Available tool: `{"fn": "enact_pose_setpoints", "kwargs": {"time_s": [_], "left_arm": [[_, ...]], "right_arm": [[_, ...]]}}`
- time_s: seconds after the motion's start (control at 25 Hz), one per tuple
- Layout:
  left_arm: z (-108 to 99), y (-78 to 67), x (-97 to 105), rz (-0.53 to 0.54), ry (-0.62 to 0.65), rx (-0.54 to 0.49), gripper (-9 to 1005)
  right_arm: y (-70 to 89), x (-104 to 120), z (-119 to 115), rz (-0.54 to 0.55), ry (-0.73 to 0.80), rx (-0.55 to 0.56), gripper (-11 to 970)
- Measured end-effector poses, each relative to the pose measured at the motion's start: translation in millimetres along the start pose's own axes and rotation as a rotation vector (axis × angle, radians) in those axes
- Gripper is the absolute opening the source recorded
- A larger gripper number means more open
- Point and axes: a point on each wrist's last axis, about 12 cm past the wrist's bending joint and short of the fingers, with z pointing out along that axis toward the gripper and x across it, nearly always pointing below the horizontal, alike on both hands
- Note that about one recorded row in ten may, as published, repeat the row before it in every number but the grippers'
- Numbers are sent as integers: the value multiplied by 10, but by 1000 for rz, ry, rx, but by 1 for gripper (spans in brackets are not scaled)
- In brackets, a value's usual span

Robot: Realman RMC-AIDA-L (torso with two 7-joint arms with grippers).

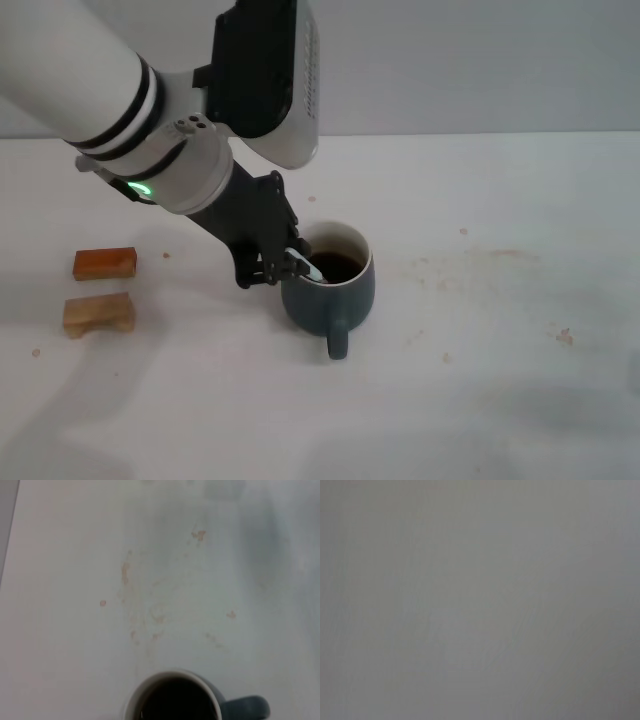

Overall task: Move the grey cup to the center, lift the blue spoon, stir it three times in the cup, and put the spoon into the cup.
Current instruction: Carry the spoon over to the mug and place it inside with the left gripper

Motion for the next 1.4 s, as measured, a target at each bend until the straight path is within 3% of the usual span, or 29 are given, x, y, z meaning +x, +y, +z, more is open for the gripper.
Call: {"fn": "enact_pose_setpoints", "kwargs": {"time_s": [0.52,0.84,1.16,1.4], "left_arm": [[149,181,-33,5,-13,-26,224],[86,284,160,-45,10,-47,226],[-23,129,270,-72,18,-20,228],[-68,31,218,-68,5,-13,229]], "right_arm": [[-9,20,-67,2,8,6,68],[12,11,-79,6,7,0,69],[33,-10,-51,7,0,-9,69],[52,-23,-48,7,-5,-17,68]]}}
